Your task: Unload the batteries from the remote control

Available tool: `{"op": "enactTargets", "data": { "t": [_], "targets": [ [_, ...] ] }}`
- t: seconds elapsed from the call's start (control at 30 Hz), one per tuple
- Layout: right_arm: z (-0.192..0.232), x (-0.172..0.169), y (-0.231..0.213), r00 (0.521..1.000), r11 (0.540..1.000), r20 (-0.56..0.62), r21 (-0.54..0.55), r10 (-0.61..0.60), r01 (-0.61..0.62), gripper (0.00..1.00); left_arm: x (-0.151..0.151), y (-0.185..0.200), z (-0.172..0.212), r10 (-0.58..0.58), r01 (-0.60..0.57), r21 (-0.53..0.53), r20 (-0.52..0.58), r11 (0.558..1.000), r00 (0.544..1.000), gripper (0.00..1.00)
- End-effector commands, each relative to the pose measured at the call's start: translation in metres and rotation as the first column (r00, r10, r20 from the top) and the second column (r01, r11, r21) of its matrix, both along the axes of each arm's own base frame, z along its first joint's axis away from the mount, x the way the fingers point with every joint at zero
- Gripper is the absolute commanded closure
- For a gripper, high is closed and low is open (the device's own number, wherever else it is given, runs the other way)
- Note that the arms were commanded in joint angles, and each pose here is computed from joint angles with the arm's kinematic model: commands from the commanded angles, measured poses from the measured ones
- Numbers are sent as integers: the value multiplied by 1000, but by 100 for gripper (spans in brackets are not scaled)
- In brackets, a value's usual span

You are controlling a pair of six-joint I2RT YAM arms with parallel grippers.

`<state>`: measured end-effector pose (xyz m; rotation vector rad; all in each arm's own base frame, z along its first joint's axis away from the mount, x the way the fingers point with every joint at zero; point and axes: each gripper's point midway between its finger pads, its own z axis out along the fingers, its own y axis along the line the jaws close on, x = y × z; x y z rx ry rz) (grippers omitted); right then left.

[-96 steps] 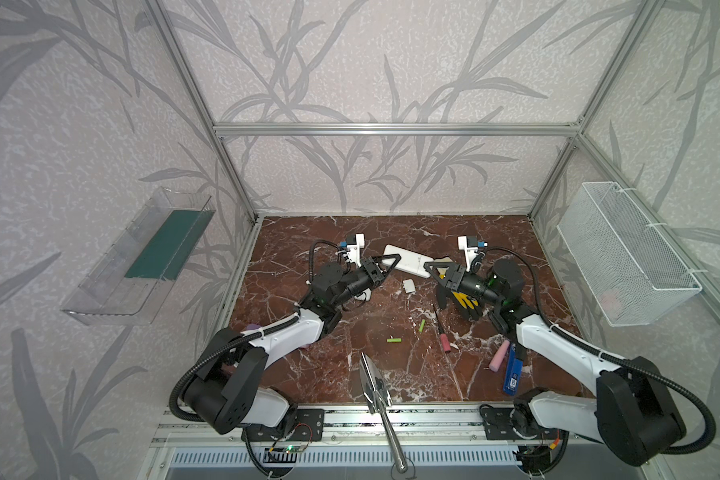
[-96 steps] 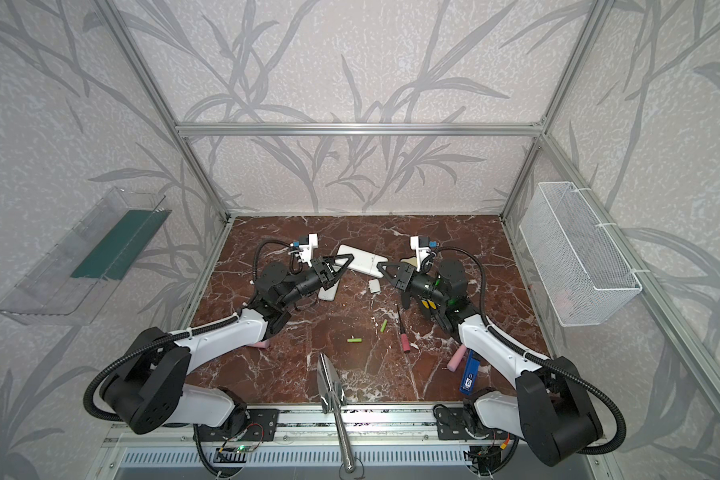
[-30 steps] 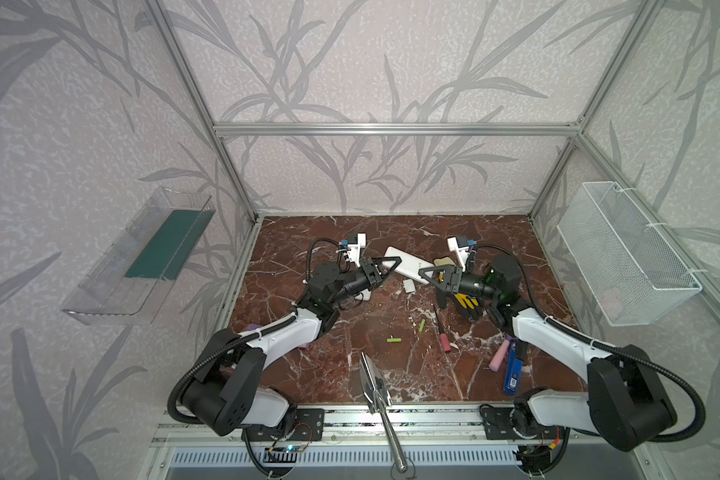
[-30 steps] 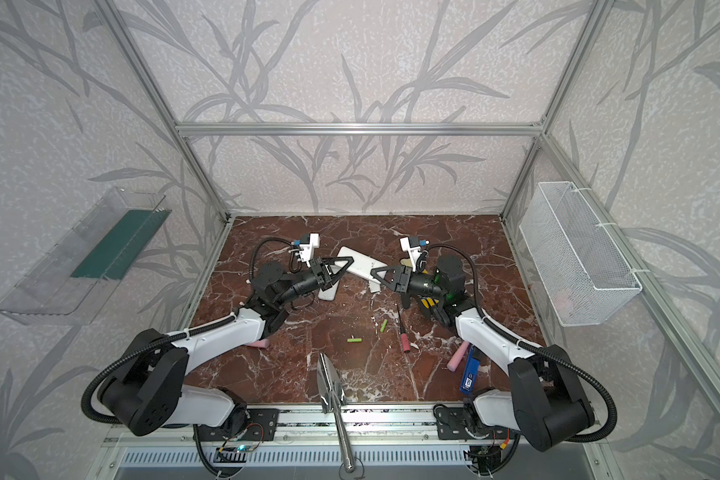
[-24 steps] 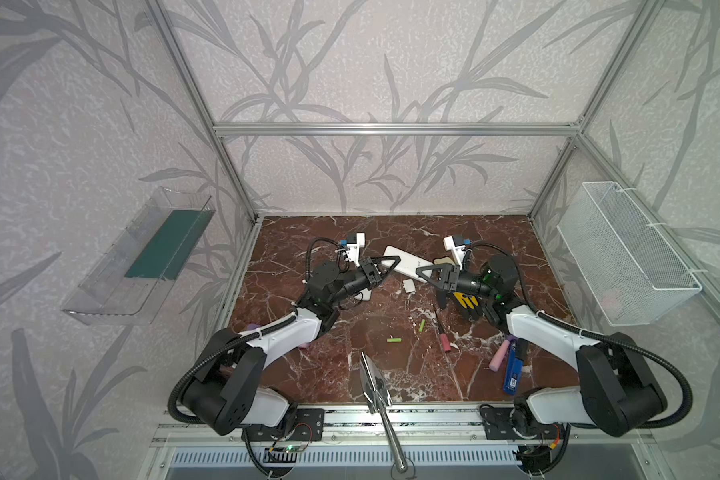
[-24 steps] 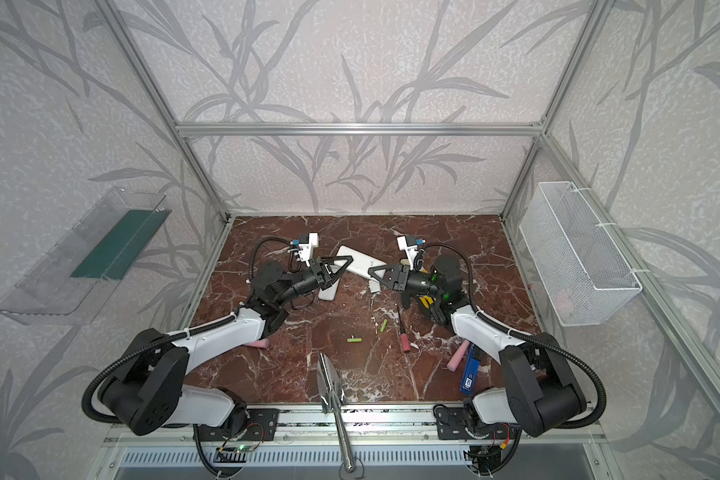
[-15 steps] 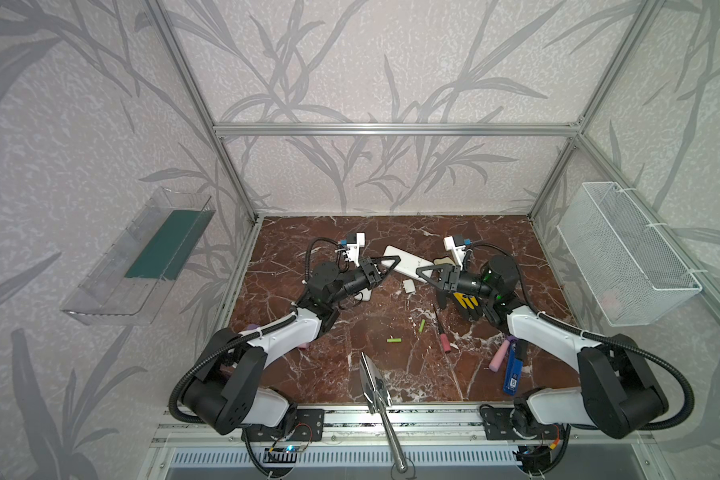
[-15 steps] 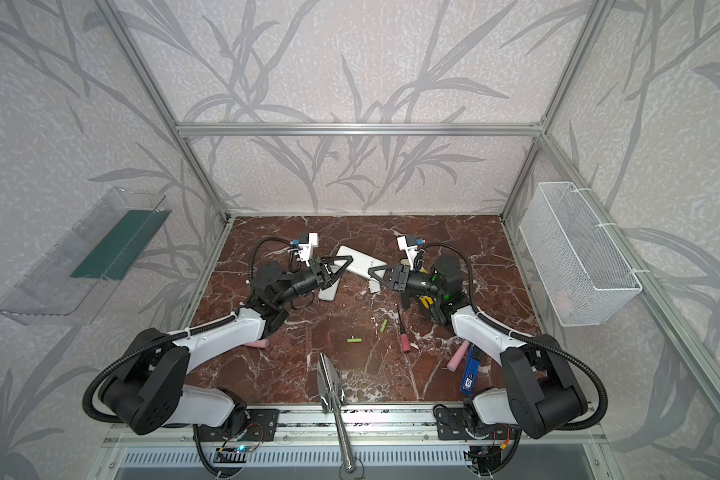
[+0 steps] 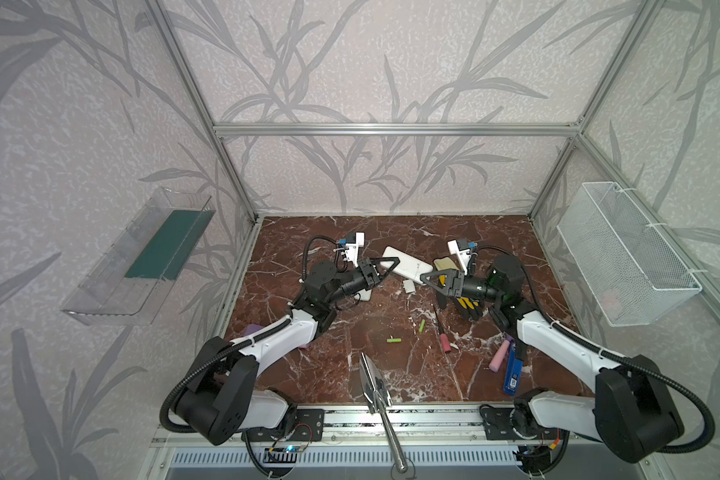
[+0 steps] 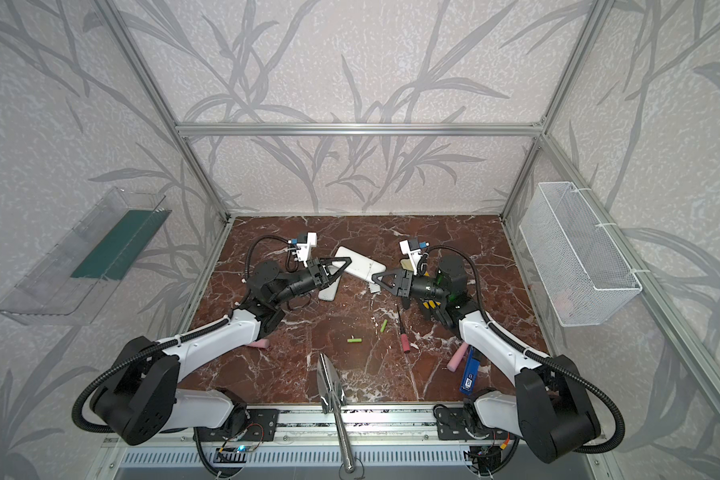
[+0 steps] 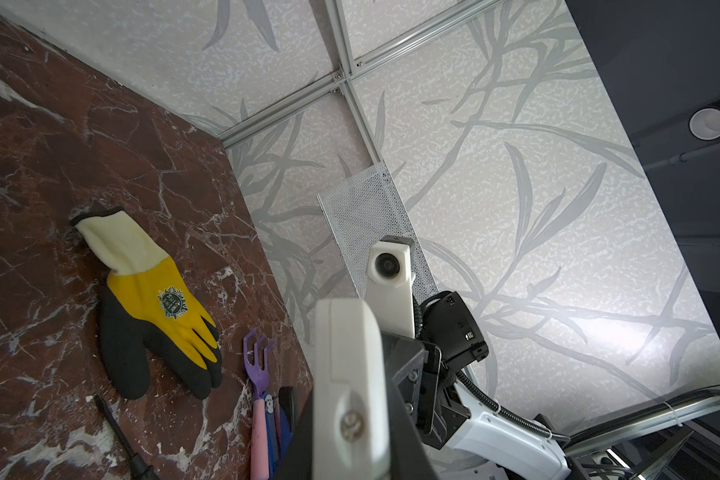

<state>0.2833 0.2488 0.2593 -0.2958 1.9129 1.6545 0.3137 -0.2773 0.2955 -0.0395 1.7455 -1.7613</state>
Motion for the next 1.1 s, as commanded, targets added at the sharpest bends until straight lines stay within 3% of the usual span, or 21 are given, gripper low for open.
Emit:
{"op": "enactTargets", "data": {
  "t": [0.0, 0.13, 0.33, 0.73, 1.07],
  "targets": [
    [-10, 0, -4, 999, 1000, -32, -22, -13, 12, 65, -12, 8, 64, 5, 13, -105, 172, 994, 985, 100],
    [1, 3, -2, 1000, 1000, -13, 4, -14, 14, 63, -10, 6, 58, 3, 12, -96, 156, 995, 988, 100],
    [8, 6, -4, 999, 999, 28, -26, -47, 47, 44, -9, 3, 45, -10, 21, -80, 133, 997, 991, 100],
    [25, 19, 7, 999, 998, 29, 58, -32, 30, 45, -15, -3, 37, -44, 54, -72, 133, 996, 990, 100],
    [31, 20, 17, 999, 1000, 50, 24, -22, 21, 53, -14, -7, 28, -50, 58, -66, 105, 996, 993, 100]
  ]
}}
